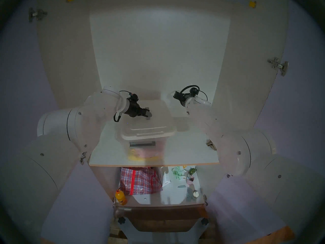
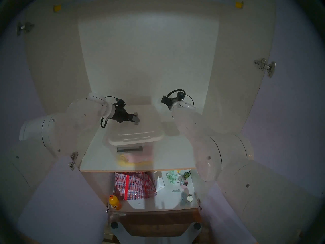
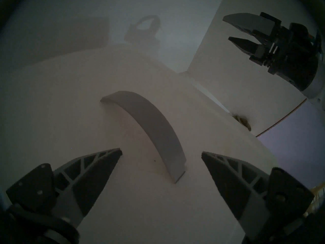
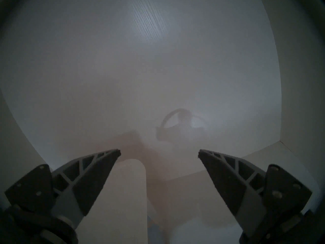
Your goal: Take socks out of the storage bin, place them on top of the cabinet, and put the lid back on the bin
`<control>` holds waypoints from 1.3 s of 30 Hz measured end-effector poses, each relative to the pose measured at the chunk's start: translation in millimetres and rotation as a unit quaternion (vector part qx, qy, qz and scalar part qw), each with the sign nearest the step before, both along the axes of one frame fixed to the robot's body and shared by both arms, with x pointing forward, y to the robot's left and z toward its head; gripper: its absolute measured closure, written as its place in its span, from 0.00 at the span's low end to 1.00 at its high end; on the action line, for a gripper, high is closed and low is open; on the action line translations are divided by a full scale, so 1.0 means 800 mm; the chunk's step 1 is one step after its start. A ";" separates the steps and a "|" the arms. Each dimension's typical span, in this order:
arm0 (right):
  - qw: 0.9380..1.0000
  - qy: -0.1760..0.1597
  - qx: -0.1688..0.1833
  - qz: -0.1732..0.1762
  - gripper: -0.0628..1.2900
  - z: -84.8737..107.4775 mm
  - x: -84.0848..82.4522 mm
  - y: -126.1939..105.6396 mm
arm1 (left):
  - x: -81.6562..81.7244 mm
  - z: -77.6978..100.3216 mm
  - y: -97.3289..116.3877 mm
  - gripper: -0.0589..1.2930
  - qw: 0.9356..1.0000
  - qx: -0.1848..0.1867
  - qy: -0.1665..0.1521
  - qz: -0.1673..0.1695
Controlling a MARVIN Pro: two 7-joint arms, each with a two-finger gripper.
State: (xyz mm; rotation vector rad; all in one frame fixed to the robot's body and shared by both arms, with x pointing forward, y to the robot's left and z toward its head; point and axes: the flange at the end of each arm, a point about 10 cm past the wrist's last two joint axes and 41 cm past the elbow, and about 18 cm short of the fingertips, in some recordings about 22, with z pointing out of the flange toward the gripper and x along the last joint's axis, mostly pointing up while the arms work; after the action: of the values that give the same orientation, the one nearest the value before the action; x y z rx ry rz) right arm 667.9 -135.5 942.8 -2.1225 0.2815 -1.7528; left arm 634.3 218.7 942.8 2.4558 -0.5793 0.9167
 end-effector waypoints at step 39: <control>0.999 -0.030 0.007 0.015 0.06 0.001 -0.001 -0.001 | -0.001 0.019 0.027 0.96 0.967 0.209 0.098 0.103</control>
State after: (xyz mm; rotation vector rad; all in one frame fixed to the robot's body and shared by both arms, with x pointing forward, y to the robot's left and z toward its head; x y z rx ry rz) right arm 667.2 -136.2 943.9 -2.0500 0.2447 -1.7891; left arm 633.7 240.5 958.2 2.9923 -0.4922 0.6631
